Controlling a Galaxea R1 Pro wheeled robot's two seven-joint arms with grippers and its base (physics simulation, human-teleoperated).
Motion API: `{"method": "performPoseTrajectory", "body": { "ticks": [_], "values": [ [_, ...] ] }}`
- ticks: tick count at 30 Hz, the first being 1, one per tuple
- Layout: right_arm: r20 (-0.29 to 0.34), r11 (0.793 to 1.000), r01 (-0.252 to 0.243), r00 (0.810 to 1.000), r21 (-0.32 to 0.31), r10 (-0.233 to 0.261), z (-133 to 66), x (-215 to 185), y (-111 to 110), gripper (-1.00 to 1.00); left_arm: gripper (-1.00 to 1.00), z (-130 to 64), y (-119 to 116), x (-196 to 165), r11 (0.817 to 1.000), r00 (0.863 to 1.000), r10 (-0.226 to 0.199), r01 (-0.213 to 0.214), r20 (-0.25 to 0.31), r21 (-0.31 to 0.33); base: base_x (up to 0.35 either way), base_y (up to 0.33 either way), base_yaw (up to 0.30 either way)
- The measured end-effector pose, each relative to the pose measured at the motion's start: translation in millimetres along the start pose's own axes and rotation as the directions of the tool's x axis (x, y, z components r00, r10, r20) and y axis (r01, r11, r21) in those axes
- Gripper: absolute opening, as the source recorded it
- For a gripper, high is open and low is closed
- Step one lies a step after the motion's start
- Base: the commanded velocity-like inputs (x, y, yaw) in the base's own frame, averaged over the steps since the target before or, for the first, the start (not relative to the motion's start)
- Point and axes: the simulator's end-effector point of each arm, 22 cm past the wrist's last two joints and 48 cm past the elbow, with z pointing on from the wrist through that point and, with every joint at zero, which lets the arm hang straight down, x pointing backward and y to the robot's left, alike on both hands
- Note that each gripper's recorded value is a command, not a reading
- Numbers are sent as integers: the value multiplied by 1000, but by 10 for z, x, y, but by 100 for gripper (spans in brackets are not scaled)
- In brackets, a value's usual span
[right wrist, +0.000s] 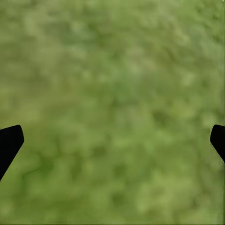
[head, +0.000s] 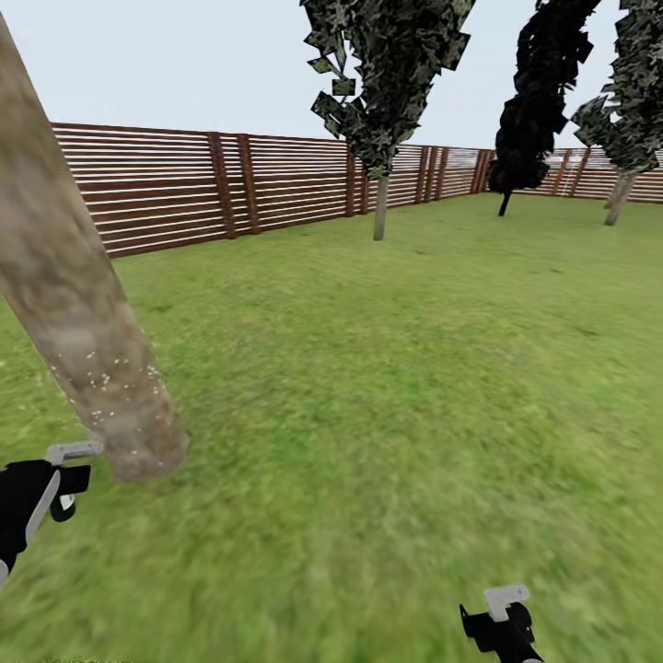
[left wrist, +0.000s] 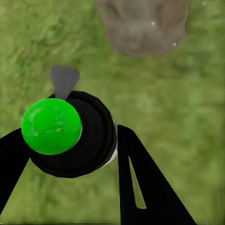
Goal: In the garden, pick up the pesticide atomizer on the floor and spray pesticide onto both trees until each tree trunk is fully covered.
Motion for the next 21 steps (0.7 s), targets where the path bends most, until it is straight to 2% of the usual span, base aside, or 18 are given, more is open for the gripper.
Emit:
{"method": "performPoseTrajectory", "body": {
  "ticks": [5, 12, 17, 21],
  "values": [
    [0, 1000, 0, 1000, -1, 0, -1, 1, 4, 100, -100, -7, -16, -13, 1000, 1000, 1, -1, 3, 1, 212, -218, 273],
    [-1, 1000, 0, 1000, -1, 0, -1, 4, 1, 100, -100, -16, -109, -25, 1000, 1000, 1, -1, 7, 13, 181, -226, 27],
    [-2, 1000, 0, 1000, -1, 0, 0, 5, 4, 100, -100, 35, -73, 108, 1000, 1000, -1, 1, -21, 7, 149, -239, 13],
    [-1, 1000, 0, 1000, -1, 0, 0, 2, 3, 100, -100, 70, -15, 230, 1000, 999, 4, -4, -39, -16, 154, -239, 225]
  ]
}}
